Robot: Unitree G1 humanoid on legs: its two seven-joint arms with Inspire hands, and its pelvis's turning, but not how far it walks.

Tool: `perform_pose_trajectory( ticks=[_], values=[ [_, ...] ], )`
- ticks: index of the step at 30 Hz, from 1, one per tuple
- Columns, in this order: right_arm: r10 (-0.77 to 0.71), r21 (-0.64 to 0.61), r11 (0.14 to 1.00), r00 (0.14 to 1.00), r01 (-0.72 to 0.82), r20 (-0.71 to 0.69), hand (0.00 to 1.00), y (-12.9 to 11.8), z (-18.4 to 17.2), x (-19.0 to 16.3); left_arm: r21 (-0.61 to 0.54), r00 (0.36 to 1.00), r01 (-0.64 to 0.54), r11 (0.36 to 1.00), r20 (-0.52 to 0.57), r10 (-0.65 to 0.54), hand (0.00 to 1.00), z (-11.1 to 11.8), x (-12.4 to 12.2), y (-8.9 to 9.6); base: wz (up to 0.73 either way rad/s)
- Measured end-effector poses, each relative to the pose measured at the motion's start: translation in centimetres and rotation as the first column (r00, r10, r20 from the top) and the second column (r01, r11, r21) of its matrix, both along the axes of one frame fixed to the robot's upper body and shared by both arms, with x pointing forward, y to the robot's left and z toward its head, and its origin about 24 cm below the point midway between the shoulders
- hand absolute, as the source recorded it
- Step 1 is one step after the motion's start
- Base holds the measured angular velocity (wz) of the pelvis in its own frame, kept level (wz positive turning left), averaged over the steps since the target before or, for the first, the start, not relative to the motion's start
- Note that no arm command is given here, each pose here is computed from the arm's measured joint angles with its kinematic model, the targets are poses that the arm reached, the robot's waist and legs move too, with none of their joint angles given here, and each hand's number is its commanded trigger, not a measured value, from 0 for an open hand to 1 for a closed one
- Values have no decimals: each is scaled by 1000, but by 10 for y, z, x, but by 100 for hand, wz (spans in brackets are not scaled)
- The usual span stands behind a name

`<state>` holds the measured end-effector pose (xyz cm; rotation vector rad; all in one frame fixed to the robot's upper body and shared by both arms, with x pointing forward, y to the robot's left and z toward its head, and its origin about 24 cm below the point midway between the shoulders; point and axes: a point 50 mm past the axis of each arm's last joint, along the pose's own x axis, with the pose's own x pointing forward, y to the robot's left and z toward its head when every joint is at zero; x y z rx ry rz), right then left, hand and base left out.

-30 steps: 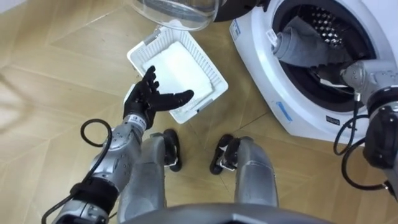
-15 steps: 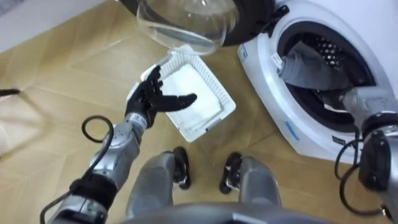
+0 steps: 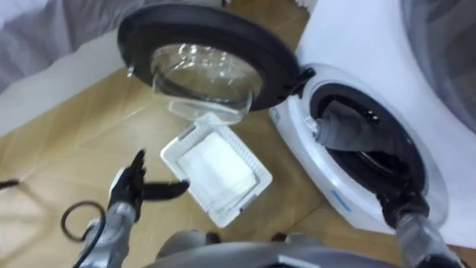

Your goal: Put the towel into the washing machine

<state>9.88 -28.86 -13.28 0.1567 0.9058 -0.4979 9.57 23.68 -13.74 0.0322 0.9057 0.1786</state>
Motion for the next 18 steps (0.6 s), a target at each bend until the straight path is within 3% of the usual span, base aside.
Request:
perform_pose_trajectory(
  ticks=[5, 18],
  values=[
    [198, -16, 979, 975, -201, -103, 0, 12, -8, -17, 66, 996, 55, 996, -76, -50, 0, -7, -17, 5, -17],
    [216, 154, 970, 957, -187, -193, 0, 43, -28, -55, 114, 965, -75, 991, -241, 101, 0, -21, -62, 9, -8]
  ],
)
